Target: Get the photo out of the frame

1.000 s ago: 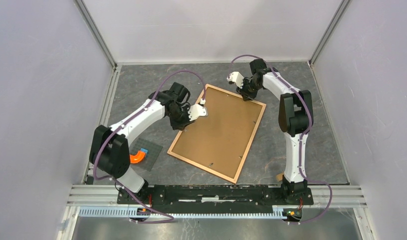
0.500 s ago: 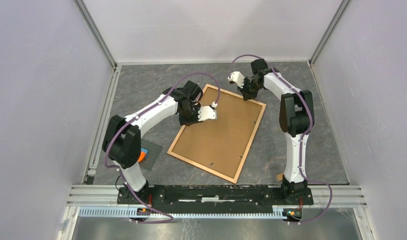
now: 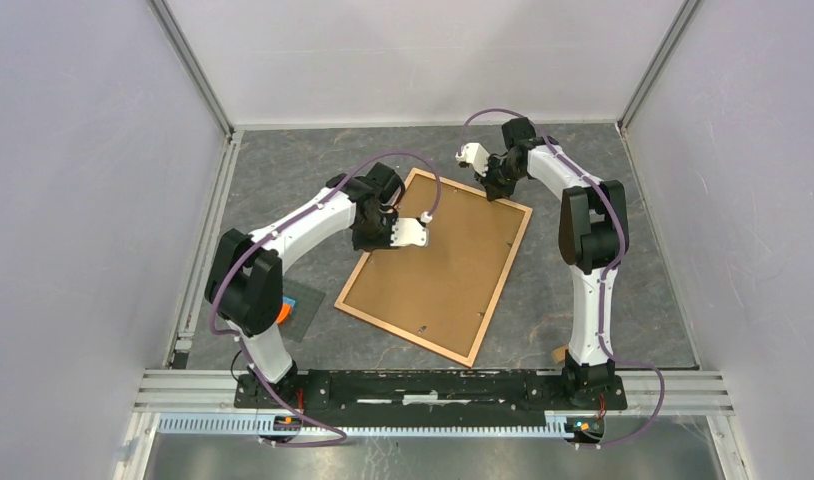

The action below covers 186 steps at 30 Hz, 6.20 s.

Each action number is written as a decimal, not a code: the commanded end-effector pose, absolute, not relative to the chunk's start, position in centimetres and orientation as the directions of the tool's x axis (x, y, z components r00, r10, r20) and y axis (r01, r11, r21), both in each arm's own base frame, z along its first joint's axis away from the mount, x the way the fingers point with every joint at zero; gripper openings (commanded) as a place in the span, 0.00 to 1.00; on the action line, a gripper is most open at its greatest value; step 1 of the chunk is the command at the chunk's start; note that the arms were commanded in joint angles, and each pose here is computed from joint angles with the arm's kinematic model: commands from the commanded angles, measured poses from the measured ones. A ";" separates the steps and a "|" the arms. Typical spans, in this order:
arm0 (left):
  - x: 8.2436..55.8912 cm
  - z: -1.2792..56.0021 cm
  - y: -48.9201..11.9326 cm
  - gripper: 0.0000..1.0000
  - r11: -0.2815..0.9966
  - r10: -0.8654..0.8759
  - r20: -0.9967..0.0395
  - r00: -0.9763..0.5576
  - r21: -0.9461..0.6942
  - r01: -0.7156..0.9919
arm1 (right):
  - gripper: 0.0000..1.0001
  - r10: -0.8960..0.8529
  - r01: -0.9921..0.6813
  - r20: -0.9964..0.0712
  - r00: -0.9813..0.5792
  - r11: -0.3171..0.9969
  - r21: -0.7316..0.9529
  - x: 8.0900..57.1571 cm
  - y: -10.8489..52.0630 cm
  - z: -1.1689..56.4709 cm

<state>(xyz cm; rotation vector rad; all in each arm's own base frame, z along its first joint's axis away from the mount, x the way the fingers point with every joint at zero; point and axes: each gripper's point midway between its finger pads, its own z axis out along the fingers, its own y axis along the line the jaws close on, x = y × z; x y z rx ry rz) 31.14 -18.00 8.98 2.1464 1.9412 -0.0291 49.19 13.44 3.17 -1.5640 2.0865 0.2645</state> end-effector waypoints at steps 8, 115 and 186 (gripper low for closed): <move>28.6 8.9 -17.2 0.02 -0.229 0.962 -0.138 0.237 0.069 0.971 | 0.00 -0.854 -0.936 -0.449 -0.264 0.338 -0.093 48.8 12.7 -0.1; 19.1 8.2 -21.9 0.02 -0.241 0.936 -0.297 0.187 -0.158 0.957 | 0.00 -0.802 -0.879 -0.445 -0.399 0.473 -0.064 48.4 12.4 -2.1; 37.5 10.3 -17.7 0.02 0.577 0.768 -0.401 -0.500 0.093 0.811 | 0.63 -0.513 -0.846 -0.711 -0.480 0.485 0.221 40.8 13.0 8.6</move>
